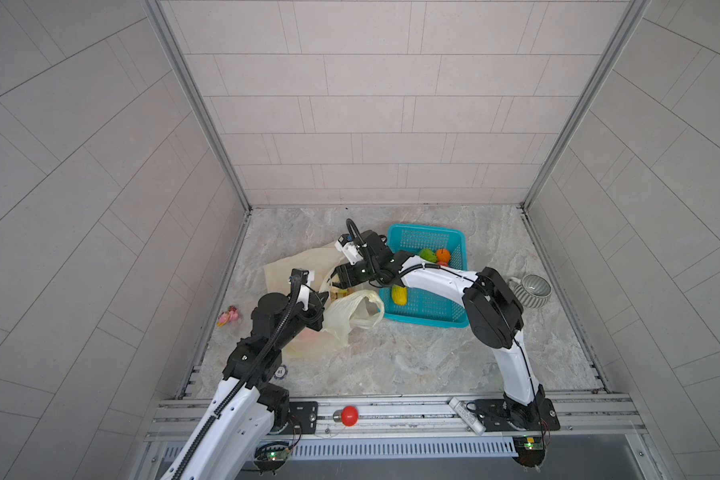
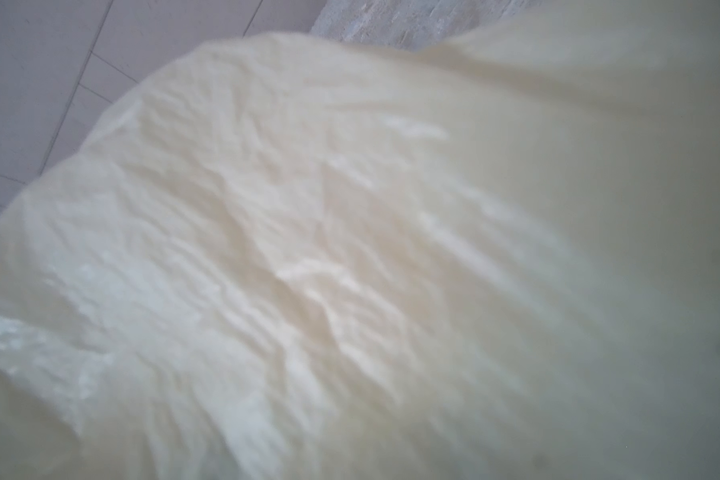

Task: Place the fruits into the plastic bag
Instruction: 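Carry the cream fruit into the bag with the right gripper and release it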

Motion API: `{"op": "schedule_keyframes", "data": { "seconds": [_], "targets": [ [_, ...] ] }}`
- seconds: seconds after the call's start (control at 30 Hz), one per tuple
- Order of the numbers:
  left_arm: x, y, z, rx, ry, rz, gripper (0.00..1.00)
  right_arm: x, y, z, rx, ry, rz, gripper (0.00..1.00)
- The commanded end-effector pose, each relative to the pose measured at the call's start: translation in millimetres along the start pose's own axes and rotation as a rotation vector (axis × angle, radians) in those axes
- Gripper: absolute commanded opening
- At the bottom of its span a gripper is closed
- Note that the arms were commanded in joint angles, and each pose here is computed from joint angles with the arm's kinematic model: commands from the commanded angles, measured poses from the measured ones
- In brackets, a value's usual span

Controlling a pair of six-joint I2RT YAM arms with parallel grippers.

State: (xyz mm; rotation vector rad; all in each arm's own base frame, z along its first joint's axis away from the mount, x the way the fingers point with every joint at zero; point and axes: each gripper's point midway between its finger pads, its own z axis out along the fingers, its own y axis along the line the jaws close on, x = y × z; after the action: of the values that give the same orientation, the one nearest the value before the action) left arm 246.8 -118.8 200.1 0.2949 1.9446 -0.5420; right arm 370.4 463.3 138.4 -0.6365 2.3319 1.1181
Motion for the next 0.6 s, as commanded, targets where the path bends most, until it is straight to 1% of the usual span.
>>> {"op": "schedule_keyframes", "data": {
  "seconds": [0.0,0.07,0.13,0.27,0.33,0.57],
  "targets": [
    [-0.2,0.1,0.5,0.003,-0.01,0.011,0.0,-22.6,39.2,-10.1,-0.146,-0.068,-0.015,0.79],
    [0.3,0.5,0.8,0.001,-0.008,0.01,0.0,-23.3,40.7,-18.4,-0.154,-0.08,-0.024,0.84],
    [0.4,0.3,1.0,0.002,-0.007,0.011,0.0,-22.5,38.2,-26.8,-0.154,-0.098,-0.024,0.86],
    [0.5,0.5,1.2,0.002,-0.008,0.01,0.0,-25.4,21.7,-48.7,-0.102,-0.171,-0.006,0.86],
    [0.1,0.6,1.0,0.001,-0.009,0.01,0.0,-21.8,11.4,-58.9,-0.061,-0.169,0.002,0.85],
    [0.5,0.9,1.5,0.0,-0.006,0.009,0.0,-2.7,5.6,-98.7,0.045,-0.159,-0.07,0.82]
  ]
}}
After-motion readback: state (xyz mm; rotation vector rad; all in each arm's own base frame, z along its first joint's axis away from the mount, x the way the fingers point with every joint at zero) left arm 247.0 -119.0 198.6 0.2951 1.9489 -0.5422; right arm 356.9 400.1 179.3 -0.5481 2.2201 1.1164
